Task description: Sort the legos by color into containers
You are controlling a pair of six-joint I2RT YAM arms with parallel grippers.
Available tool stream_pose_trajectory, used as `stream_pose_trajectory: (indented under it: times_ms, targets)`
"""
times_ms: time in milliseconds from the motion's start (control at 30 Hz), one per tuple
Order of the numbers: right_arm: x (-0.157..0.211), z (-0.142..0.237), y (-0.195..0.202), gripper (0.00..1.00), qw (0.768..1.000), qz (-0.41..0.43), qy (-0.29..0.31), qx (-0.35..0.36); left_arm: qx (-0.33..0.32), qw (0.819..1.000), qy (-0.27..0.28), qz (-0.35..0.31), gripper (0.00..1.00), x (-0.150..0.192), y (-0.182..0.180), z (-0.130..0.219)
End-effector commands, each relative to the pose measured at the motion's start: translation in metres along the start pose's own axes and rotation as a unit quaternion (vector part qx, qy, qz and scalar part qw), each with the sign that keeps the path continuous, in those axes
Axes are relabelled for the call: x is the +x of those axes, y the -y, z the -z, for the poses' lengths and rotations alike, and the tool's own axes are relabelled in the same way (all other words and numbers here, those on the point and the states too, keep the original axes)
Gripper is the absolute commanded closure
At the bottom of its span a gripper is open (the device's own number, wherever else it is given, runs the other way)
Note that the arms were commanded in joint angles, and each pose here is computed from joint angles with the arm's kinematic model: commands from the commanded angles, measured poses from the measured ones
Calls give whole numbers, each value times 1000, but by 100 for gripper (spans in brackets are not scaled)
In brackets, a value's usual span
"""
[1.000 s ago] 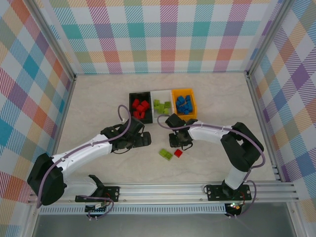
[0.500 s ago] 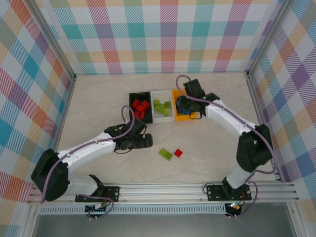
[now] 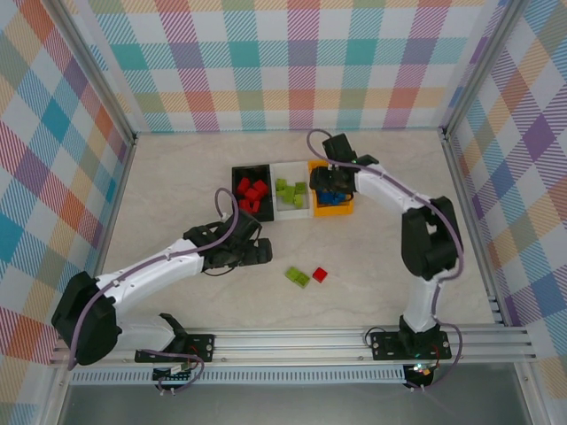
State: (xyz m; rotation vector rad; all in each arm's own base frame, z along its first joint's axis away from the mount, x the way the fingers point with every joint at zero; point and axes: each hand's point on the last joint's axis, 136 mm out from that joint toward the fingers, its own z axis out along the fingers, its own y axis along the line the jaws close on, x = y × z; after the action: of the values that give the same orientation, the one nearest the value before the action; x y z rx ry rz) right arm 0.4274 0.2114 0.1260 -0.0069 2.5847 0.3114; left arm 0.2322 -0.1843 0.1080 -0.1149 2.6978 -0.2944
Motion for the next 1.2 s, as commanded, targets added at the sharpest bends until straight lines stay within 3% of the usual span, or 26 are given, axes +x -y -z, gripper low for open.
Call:
stream_pose_trajectory:
  times_ms: [0,167,333,833,1167]
  targets:
    - [38,49,-48,30,994,64,-4,-91,-32,998,56,5,0,-22,-14,31]
    - [145,52,-83,28,968,161,-122,-152,-63,991,120,22,0,-44,-38,70]
    - [205,32,-98,28,943,245,-180,-136,-67,988,139,25,0,-49,-50,88]
    - [256,11,-86,39,911,347,-218,-55,-79,990,113,23,0,-38,-58,73]
    - [242,5,-102,68,918,345,-185,-58,-77,991,104,25,0,-36,-57,67]
